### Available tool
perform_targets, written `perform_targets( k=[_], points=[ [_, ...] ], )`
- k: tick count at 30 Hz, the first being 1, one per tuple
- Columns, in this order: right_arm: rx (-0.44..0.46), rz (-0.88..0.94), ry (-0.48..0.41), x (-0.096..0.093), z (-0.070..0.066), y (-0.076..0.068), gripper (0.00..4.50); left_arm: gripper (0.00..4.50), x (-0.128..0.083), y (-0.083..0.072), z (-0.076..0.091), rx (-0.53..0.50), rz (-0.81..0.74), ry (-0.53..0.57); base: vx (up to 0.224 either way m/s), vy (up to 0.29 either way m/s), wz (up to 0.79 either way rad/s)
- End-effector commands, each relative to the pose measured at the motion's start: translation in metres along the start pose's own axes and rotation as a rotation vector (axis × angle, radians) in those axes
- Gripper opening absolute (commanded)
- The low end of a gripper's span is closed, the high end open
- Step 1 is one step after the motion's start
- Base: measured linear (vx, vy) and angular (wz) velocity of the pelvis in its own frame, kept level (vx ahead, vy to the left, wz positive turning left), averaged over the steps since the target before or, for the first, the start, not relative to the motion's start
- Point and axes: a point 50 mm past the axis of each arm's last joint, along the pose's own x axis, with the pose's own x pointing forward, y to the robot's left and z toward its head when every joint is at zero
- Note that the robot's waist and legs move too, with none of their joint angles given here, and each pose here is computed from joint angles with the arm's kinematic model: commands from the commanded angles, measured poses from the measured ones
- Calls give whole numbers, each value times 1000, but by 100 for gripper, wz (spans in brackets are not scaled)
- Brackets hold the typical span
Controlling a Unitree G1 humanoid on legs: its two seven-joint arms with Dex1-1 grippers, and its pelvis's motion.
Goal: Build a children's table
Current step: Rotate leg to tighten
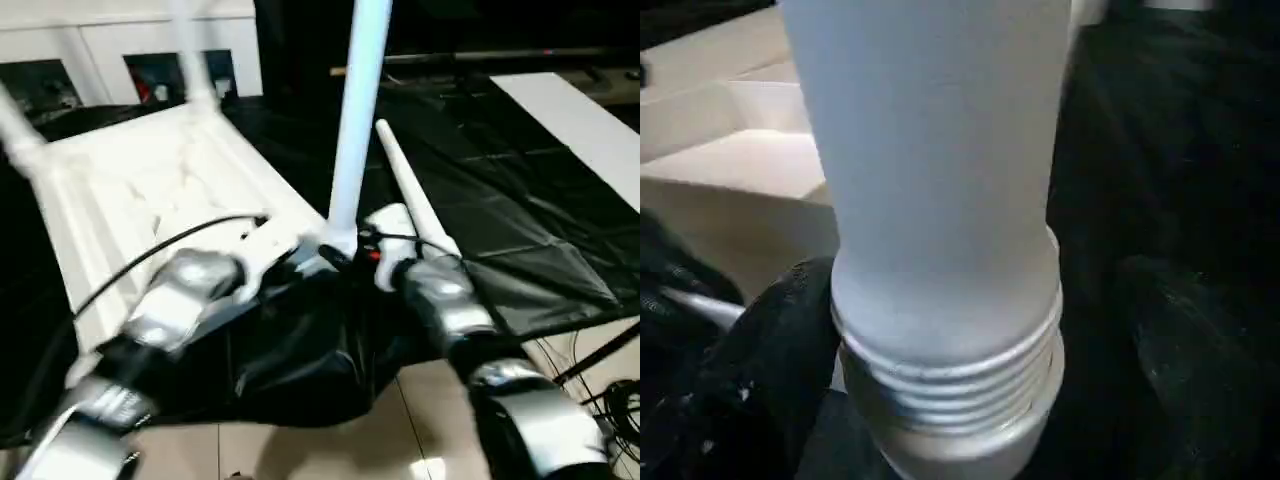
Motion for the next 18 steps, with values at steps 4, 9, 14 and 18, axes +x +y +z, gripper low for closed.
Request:
perform_targets(
  k=[4,9,14,18],
  points=[
    [-58,104,-28,-11,11,-4,447,0,-6,-18,-15,16,-155,11,0,0,0],
    [-120,268,21,-20,9,2,447,0,-18,-20,-19,36,-209,31,0,0,0],
    [-152,336,35,-22,9,7,447,0,-24,-22,-22,49,-249,42,0,0,0],
    [-160,356,38,-19,10,9,447,0,-25,-23,-22,61,-263,48,0,0,0]
  ],
)
